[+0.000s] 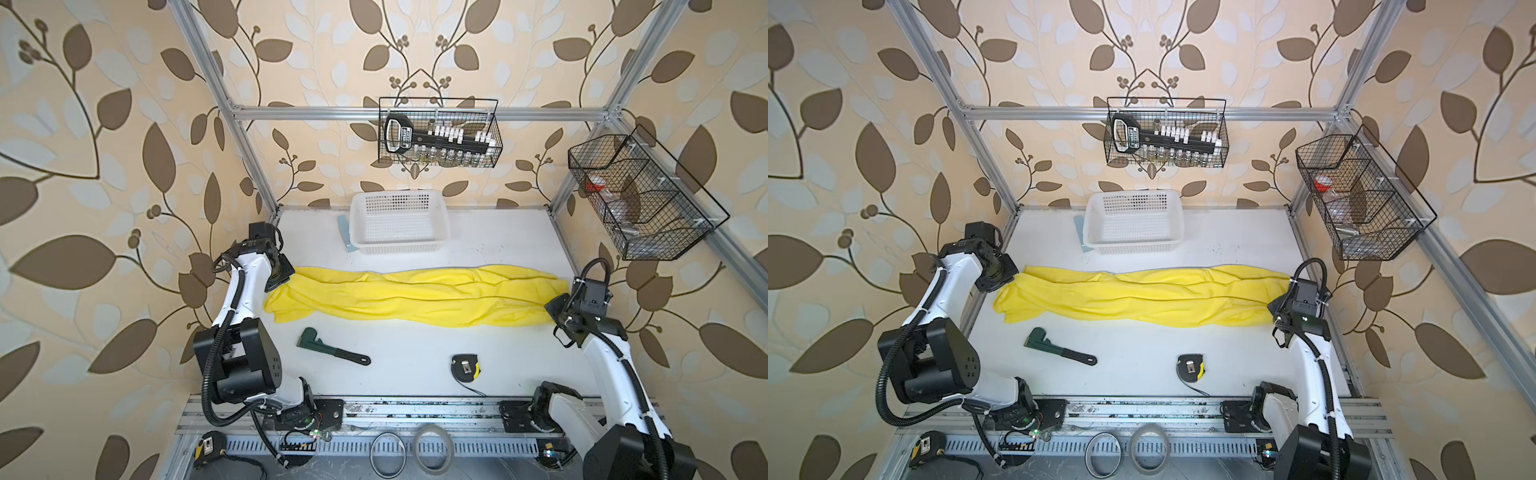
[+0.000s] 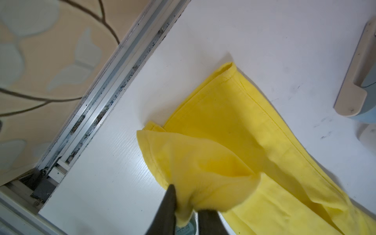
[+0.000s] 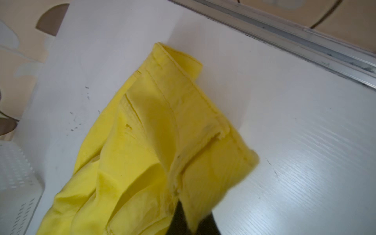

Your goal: Fold and stack the trousers

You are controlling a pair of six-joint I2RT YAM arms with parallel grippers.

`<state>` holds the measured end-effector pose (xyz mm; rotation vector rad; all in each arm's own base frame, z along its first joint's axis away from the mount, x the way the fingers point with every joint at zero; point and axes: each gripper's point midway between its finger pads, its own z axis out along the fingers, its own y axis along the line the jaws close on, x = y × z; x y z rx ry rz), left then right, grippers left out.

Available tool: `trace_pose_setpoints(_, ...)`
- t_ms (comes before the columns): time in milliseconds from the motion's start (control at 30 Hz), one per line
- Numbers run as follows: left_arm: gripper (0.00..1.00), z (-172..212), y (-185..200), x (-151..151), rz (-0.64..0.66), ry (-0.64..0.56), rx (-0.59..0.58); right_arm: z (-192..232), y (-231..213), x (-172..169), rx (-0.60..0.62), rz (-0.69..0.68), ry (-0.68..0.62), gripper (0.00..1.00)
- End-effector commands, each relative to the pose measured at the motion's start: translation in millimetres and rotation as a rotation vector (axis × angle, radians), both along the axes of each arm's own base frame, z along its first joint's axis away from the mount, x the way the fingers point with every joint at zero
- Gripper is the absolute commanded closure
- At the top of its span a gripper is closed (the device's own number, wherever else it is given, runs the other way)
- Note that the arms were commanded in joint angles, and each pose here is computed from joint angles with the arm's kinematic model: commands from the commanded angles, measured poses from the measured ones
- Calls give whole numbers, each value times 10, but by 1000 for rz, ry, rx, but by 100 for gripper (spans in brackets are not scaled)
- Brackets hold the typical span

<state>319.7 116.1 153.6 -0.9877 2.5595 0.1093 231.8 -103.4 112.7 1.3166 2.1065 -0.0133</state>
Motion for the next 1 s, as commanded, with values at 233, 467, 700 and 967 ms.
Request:
trace_pose_setpoints(233, 35, 264, -199, -95, -50, -123, -41, -408, -66, -710, -42, -188, 149, 100)
trace_pose_setpoints(467, 17, 475, -569, -165, -94, -255, -184, -610, -42, -711, -9, -194, 179, 100)
trace_pose_setpoints(700, 12, 98, -989, -400, -118, -200, -263, -530, -7, -505, 15, -141, 118, 100)
trace_pose_setpoints(967, 15, -250, -822, -748, 236, -141, -286, -313, -41, -342, -6, -122, 50, 100)
